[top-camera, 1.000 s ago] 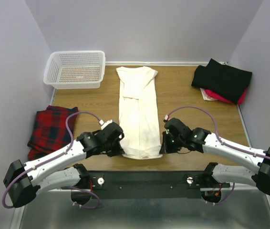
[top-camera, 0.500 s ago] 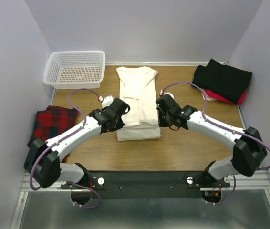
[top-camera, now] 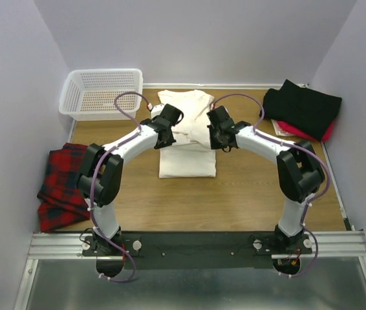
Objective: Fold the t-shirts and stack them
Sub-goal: Fold the folded rectangular tshirt in 1/3 of the way, then grab one side of the 2/3 rectangular tshirt with both arms
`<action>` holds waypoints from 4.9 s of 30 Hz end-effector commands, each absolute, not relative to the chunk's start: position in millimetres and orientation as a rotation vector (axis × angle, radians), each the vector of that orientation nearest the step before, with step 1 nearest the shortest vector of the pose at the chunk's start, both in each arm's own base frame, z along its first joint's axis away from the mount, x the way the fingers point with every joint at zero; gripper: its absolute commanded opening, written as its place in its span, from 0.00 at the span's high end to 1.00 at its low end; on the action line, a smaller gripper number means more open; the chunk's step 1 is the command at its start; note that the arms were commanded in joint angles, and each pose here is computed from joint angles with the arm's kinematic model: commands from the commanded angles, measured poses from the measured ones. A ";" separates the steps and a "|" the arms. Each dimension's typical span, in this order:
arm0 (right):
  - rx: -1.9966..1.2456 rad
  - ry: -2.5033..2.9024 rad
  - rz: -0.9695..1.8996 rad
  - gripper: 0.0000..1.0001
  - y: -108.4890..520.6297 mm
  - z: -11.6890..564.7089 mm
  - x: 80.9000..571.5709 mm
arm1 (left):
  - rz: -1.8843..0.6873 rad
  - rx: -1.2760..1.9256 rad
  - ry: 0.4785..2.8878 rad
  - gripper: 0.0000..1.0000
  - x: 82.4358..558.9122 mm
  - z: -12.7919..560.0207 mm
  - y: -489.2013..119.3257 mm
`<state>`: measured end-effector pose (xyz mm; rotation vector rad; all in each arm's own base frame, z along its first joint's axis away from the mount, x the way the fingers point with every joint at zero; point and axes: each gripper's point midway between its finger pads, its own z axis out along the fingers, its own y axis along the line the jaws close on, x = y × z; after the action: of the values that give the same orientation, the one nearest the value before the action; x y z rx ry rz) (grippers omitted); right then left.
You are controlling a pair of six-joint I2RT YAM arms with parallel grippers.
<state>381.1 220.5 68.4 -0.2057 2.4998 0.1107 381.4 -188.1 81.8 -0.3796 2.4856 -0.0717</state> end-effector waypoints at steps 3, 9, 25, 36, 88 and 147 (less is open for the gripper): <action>-0.189 2.461 0.106 0.99 219.9 70.1 434.6 | 0.094 -0.382 2.415 1.00 428.2 88.5 -158.2; -0.171 2.452 0.103 0.99 217.5 63.9 465.9 | 0.104 -0.353 2.435 1.00 455.7 76.8 -160.1; 0.004 2.248 0.045 0.37 195.2 130.4 553.2 | 0.064 -0.418 2.248 0.31 539.1 153.7 -135.9; -0.028 2.418 0.154 0.37 185.7 103.0 464.6 | -0.034 -0.289 2.418 0.35 454.9 110.4 -143.9; -0.182 2.632 0.478 0.35 217.0 78.1 387.6 | -0.212 -0.015 2.527 0.36 415.7 90.9 -158.0; -0.070 2.747 0.918 0.99 235.5 3.7 250.4 | -0.647 -0.126 2.714 1.00 251.7 20.9 -165.4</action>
<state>294.0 246.5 17.1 -0.0724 2.6471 0.9523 295.5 -181.6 25.6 -0.1011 2.6009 -0.6948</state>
